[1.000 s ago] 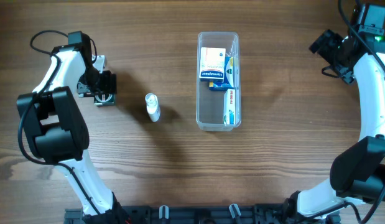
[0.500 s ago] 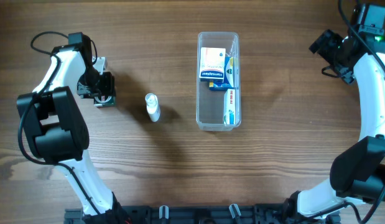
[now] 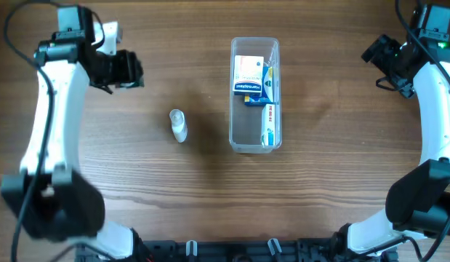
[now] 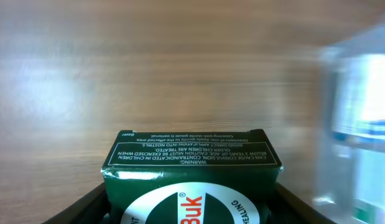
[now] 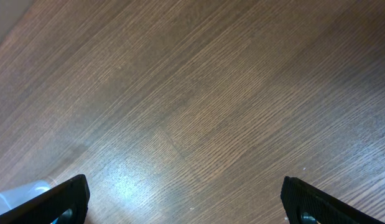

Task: Pack container
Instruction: 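Carry the Zam-Buk tin with the left gripper into the container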

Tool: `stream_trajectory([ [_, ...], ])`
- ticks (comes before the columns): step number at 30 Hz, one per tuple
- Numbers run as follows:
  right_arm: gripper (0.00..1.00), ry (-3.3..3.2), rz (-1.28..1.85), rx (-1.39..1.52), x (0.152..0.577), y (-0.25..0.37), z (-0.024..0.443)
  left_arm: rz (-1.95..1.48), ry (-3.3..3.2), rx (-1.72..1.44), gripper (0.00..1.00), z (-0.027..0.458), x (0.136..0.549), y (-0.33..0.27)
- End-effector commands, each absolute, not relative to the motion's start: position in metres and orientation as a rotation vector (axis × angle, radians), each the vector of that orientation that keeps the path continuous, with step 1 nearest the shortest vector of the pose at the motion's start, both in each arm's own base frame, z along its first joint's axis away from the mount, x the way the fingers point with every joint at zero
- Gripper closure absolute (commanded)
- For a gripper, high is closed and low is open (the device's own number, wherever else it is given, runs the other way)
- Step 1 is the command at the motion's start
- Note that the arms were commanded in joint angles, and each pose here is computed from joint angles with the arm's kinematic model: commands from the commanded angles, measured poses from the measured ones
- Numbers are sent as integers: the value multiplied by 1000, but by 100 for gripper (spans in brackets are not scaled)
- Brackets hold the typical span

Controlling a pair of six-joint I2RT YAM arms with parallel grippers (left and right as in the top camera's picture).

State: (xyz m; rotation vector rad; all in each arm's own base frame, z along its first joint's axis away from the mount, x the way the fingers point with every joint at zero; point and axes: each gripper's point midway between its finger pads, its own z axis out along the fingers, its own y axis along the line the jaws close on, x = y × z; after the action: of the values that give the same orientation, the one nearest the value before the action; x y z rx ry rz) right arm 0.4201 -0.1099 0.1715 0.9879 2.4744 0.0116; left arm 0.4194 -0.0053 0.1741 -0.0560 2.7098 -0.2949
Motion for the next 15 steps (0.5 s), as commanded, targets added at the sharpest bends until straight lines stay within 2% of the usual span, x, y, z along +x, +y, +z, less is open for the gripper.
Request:
stream_trajectory([
  [1,0,2468,22,1003,421,-110,171,-396,2524,104,35,255,397,-77],
  [3,0,2469,22,1002,421,-110,171,-494,2451,217,35,285,371,-140],
  [8,0,2468,22,1003,421,-110,171,-655,2479,276,38,280,338,-240],
  [15,0,2468,22,1003,421,-110,171,-537,2628,147,35,204,343,-300],
])
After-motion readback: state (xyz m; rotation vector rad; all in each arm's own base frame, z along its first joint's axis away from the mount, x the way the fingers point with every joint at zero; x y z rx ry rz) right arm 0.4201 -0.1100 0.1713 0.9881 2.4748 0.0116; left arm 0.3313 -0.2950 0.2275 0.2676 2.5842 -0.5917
